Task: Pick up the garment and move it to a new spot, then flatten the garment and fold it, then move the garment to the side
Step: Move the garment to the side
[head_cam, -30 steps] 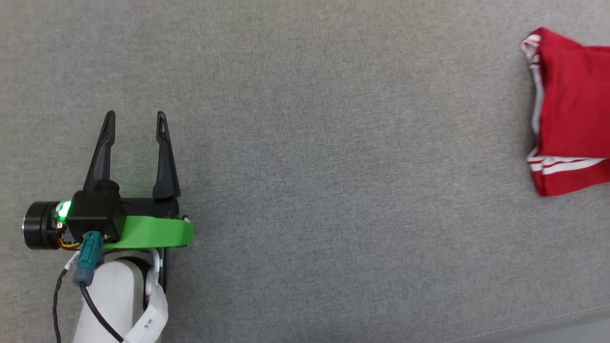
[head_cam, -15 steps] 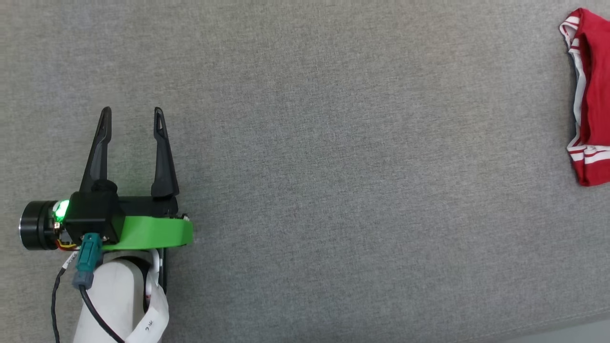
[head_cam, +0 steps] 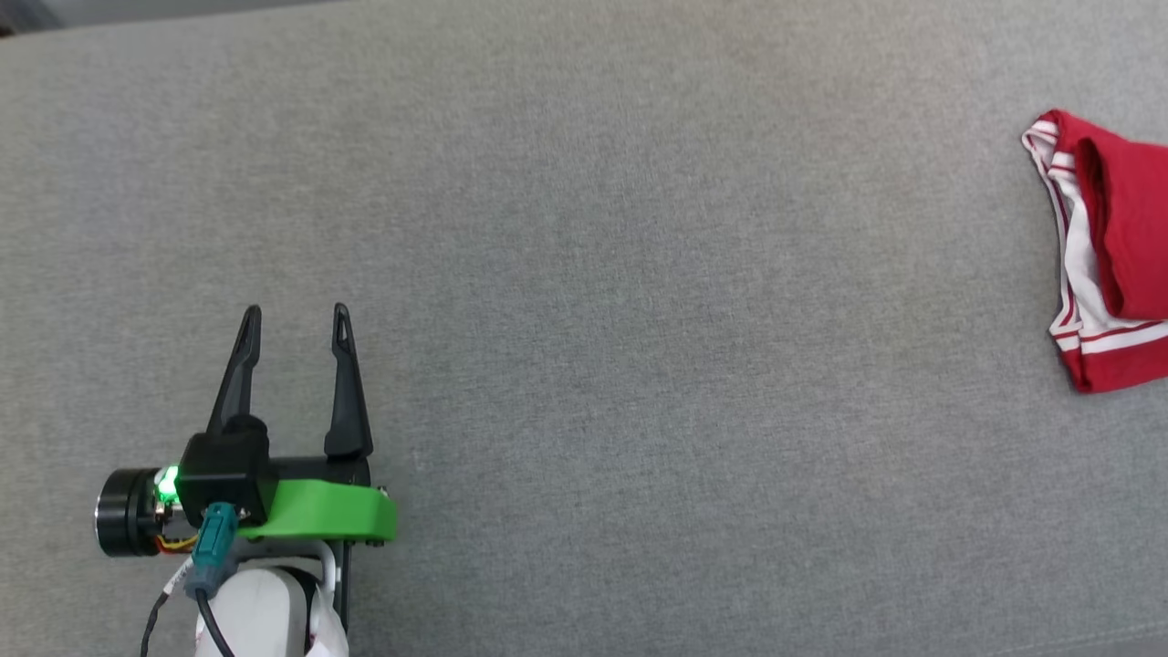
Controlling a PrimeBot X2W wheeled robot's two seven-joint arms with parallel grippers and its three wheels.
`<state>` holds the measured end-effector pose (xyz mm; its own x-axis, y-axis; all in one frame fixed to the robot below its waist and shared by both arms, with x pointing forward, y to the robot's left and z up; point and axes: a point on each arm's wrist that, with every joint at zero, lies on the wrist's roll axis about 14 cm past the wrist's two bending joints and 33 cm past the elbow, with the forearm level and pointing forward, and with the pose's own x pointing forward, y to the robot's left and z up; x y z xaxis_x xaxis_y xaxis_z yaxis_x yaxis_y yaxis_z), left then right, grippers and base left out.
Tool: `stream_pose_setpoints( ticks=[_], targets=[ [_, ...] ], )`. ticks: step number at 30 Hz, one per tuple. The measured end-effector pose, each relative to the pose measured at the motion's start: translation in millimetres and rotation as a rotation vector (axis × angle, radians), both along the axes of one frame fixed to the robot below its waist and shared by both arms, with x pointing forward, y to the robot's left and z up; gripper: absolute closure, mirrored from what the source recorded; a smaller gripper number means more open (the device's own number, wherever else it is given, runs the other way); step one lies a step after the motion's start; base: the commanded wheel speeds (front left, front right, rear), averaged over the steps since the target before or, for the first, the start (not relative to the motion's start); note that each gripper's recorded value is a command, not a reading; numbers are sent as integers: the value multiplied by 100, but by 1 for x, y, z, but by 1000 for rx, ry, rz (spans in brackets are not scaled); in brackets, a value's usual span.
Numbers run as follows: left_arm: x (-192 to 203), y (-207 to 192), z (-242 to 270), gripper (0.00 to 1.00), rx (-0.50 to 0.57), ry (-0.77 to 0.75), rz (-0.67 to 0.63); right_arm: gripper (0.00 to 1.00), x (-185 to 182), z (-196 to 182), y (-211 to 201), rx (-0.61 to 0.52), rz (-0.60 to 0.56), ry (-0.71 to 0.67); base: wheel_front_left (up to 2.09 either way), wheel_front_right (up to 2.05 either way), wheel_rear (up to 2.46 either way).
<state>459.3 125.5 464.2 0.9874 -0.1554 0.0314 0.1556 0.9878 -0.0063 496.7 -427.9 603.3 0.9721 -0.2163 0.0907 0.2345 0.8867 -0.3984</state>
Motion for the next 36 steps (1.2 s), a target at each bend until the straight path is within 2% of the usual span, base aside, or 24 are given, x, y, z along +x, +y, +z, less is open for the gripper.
stream_pose_setpoints(
  ticks=[8, 11, 17, 22, 30, 36],
  targets=[
    [-24, 15, 29, 0, -7, -49, 48, 0, -15, 58, 106, 23, 226, -307, 0, 0, 0],
    [-32, 22, 36, 0, -8, -62, 71, 0, -28, 54, 146, 86, 294, -355, 0, 0, 0],
    [-47, 34, 48, 0, -22, -83, 108, 0, -46, 13, 208, 211, 402, -284, 0, 0, 0],
    [-59, 41, 53, 0, -25, -91, 132, 0, -60, -15, 236, 339, 432, -231, 0, 0, 0],
    [-73, 49, 56, 0, -33, -92, 154, 0, -90, -57, 250, 468, 397, -138, 0, 0, 0],
    [-80, 50, 56, 0, -39, -90, 144, 0, -111, -74, 252, 497, 380, -94, 0, 0, 0]
  ],
)
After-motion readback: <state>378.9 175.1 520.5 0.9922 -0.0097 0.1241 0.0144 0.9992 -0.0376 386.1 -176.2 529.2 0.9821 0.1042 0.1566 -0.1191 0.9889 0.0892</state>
